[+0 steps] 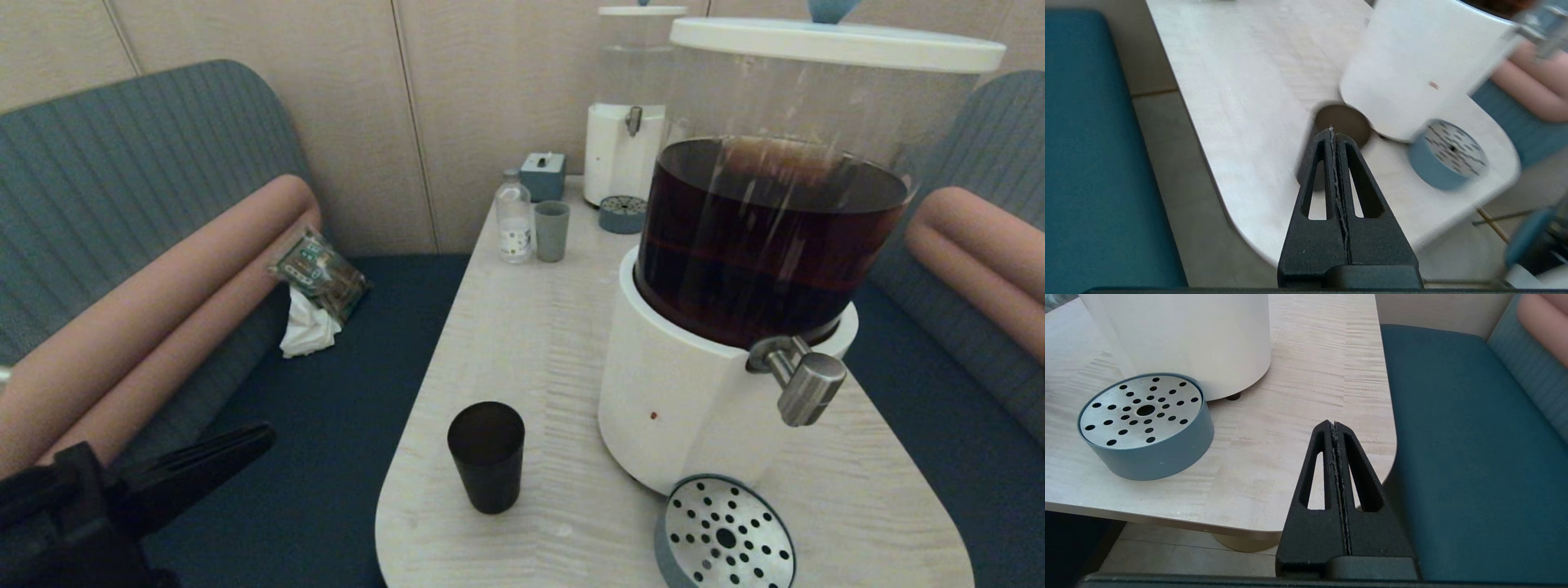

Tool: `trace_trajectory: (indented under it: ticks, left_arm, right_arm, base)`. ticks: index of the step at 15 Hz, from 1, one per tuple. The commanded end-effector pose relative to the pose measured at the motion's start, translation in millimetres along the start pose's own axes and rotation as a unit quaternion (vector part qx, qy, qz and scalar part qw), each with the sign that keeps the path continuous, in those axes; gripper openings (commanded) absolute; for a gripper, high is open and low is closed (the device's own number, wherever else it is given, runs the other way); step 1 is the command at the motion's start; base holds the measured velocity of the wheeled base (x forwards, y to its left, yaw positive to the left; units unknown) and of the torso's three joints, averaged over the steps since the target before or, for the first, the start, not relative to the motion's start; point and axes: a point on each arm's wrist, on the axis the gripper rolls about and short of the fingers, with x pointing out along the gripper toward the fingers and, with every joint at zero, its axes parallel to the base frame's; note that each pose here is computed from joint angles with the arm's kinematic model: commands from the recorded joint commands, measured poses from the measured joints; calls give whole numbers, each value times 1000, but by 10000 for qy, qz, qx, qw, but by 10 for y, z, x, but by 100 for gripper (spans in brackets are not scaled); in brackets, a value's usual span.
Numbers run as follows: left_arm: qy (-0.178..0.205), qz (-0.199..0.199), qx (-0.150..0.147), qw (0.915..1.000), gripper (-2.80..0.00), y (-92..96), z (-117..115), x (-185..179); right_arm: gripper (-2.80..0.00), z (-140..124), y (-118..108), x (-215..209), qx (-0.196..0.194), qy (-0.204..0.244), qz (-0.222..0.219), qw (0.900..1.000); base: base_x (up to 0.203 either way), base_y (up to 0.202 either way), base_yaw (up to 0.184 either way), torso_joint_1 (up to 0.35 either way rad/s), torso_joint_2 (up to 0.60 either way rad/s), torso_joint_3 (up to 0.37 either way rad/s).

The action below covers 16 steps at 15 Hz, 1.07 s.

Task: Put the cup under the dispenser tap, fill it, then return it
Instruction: Pick up the cup

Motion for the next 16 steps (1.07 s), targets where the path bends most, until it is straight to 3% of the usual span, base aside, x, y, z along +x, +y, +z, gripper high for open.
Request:
trace_trajectory:
  ticks: [1,2,3,6,11,12,15,16]
  left_arm:
    - [72,-19,-43,10000,-280,268,-135,386]
    - [-1,-50,27,10000,-280,333,-204,472]
    - [-56,-74,126,9999,0,390,-281,539]
    - [41,-42,236,9997,0,501,-500,651]
    - [-187,-139,356,9991,0,373,-445,472]
    - [-259,-354,419,9982,0,338,-410,440]
    - [-42,-1610,485,9858,0,280,-420,423]
    - [34,-1741,458,9837,0,289,-441,440]
  right_arm:
    - [-280,-17,1,3,-6,20,-2,10000]
    - [-280,-21,0,4,-14,27,6,10000]
    - [-280,-17,0,3,-14,19,6,10000]
    - [-280,-17,0,3,-6,19,5,10000]
    - [-280,-17,1,3,-6,19,-1,10000]
    - [-280,-21,0,4,-6,27,6,10000]
    - [-280,-17,1,3,-6,19,3,10000]
    - [-280,-19,1,3,-6,23,-2,10000]
  base:
    - [0,0,0,0,0,0]
    - [0,0,0,0,0,0]
    - [0,0,0,0,0,0]
    - [0,0,0,0,0,0]
    - [0,0,0,0,0,0]
    - [0,0,0,0,0,0]
    - [0,0,0,0,0,0]
    - [0,0,0,0,0,0]
